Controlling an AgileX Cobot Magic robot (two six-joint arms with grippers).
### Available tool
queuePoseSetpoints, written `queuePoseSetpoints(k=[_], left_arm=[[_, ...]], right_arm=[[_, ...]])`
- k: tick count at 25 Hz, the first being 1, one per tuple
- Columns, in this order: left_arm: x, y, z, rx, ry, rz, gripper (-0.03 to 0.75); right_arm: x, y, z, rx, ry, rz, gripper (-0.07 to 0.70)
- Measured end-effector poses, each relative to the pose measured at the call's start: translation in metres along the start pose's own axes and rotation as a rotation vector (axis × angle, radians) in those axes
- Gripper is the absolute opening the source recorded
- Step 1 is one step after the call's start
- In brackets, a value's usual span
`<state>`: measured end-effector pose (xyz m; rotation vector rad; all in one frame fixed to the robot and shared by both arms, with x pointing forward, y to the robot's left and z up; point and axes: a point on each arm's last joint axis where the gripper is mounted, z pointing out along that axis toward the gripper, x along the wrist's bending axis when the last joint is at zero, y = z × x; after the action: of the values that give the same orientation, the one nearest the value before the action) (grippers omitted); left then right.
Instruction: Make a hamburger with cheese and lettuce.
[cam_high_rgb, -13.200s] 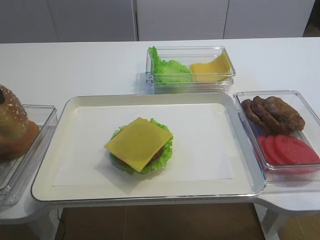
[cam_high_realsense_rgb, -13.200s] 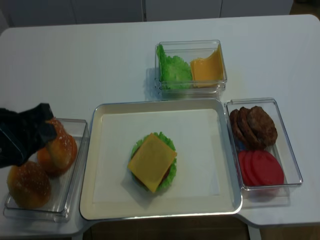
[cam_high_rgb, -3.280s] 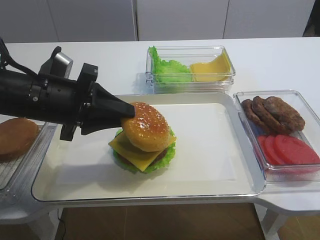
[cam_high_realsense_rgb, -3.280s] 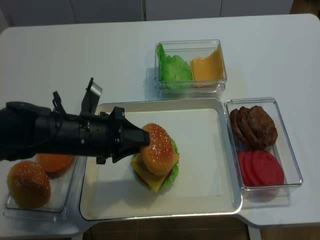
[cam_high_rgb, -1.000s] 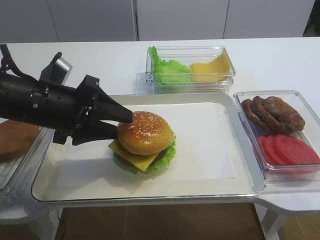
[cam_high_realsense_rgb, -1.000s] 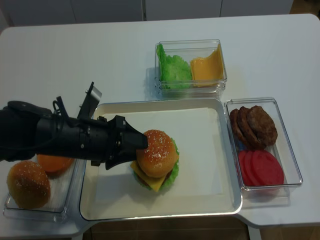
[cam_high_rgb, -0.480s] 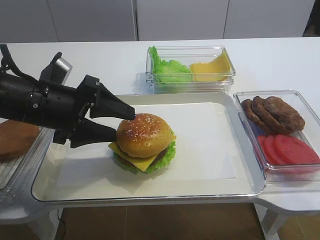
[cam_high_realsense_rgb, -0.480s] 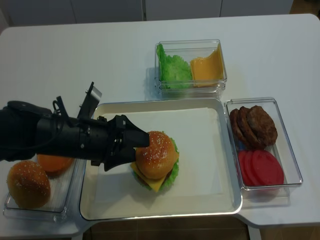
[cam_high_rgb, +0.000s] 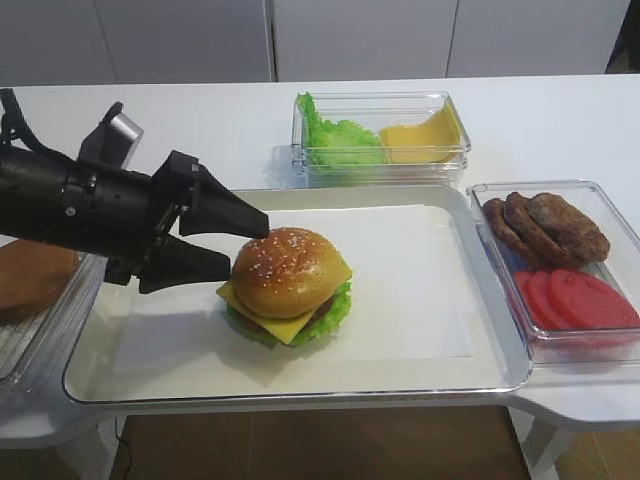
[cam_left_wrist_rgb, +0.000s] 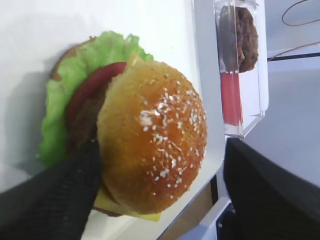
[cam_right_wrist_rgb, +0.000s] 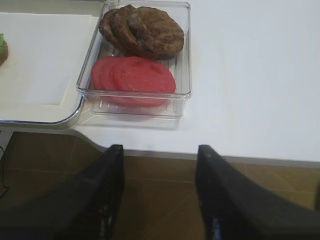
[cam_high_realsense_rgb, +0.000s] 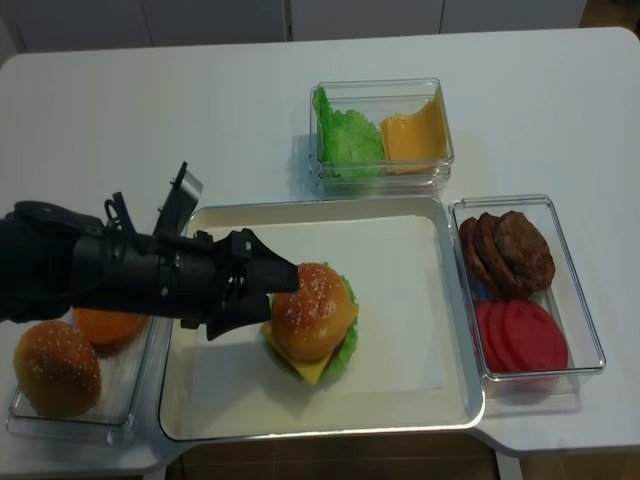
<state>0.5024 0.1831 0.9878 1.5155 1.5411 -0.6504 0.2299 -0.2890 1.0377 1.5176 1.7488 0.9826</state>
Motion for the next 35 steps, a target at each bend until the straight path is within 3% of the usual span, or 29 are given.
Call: queuePoseSetpoints(k=[6, 13, 23, 35], left_arm=[[0.0, 0.002, -0.003, -0.029, 0.031, 0.026, 0.561], [-0.009, 0.002, -0.011, -0.079, 0.048, 0.093, 0.561], [-0.028, -0.003, -0.036, -0.173, 0.147, 0.253, 0.558], [-0.033, -0.023, -0.073, -0.155, 0.447, 0.397, 0.552]], right_arm=[[0.0, 0.0, 0.0, 0.0, 0.0, 0.0, 0.371], [0.0, 0.0, 0.0, 0.0, 0.0, 0.0, 0.371], [0.0, 0.0, 0.0, 0.0, 0.0, 0.0, 0.371], [0.0, 0.0, 0.0, 0.0, 0.0, 0.0, 0.371]])
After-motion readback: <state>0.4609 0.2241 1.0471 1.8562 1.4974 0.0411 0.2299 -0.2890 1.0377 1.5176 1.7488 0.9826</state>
